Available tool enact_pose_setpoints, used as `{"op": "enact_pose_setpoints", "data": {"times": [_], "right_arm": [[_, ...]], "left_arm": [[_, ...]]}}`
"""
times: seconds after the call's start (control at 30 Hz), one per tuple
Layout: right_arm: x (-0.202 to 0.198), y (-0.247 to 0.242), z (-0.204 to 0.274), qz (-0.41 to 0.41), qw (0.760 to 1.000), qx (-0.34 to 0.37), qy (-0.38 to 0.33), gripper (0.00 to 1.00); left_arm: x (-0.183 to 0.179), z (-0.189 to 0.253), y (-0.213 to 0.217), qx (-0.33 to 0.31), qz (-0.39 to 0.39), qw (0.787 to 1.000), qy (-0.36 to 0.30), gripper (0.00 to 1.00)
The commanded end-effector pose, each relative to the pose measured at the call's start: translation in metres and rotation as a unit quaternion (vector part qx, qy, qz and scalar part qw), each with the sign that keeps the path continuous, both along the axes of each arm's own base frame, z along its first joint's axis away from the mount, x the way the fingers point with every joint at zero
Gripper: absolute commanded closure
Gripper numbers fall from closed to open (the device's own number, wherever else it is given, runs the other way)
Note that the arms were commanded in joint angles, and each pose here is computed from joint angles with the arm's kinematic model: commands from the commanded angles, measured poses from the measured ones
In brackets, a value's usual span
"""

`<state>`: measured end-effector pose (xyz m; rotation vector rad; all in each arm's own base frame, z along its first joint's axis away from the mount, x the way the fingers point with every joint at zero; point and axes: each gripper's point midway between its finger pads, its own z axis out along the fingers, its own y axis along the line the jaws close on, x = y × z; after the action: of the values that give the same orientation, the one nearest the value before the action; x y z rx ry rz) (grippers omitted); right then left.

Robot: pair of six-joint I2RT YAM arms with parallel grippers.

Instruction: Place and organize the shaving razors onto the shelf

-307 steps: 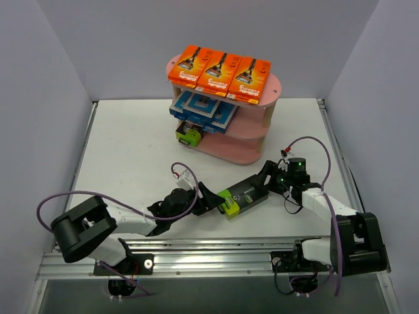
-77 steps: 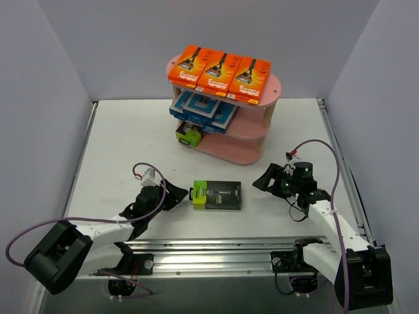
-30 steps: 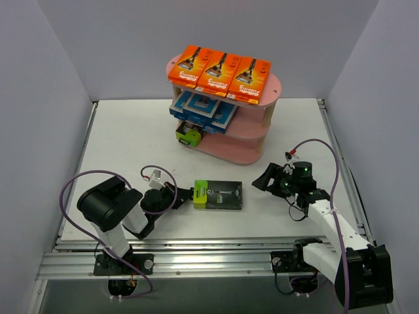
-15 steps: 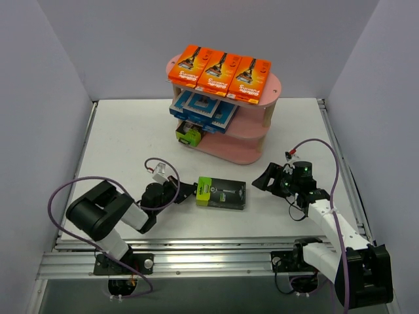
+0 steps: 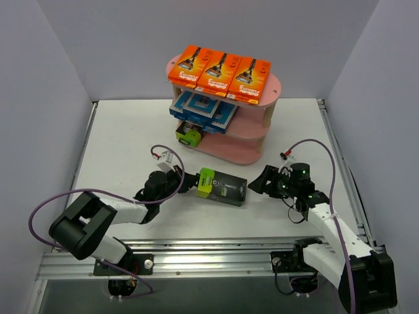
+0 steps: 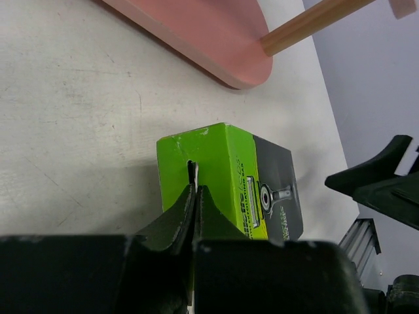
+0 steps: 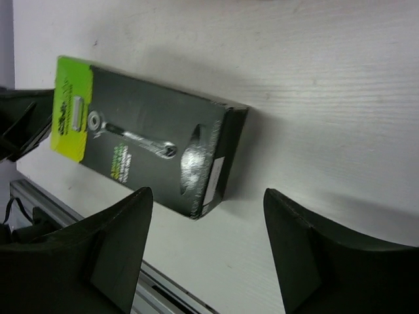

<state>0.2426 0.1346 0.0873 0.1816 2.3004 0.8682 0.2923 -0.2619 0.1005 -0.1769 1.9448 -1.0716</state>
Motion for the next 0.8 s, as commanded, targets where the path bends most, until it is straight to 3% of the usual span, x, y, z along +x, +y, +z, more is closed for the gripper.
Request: {"op": "enact_pose_setpoints", "data": {"times": [0.0,0.2,0.47,0.77], "right_arm": [[-0.012,0.025,0.021,0.063,0.997,0.015,-0.05,0.36],[-0.031,0.047,0.014,0.098,0.995,0.01,-0.035,0.44],[-0.054,0.058,-0.003,0.078,0.997,-0.023,0.0,0.32],[-0.06,0.058,-0.034,0.036,0.998,-0.052,0.026,0.32]], "left_arm": [[0.018,0.029,-0.009,-0.009,0.0,0.999,-0.054,0.98],[0.028,0.04,-0.017,-0.009,-0.003,0.997,-0.07,0.98],[0.033,0.058,-0.011,0.013,0.003,0.992,-0.125,0.98],[0.031,0.075,-0.01,0.017,-0.006,0.982,-0.186,0.98]]}}
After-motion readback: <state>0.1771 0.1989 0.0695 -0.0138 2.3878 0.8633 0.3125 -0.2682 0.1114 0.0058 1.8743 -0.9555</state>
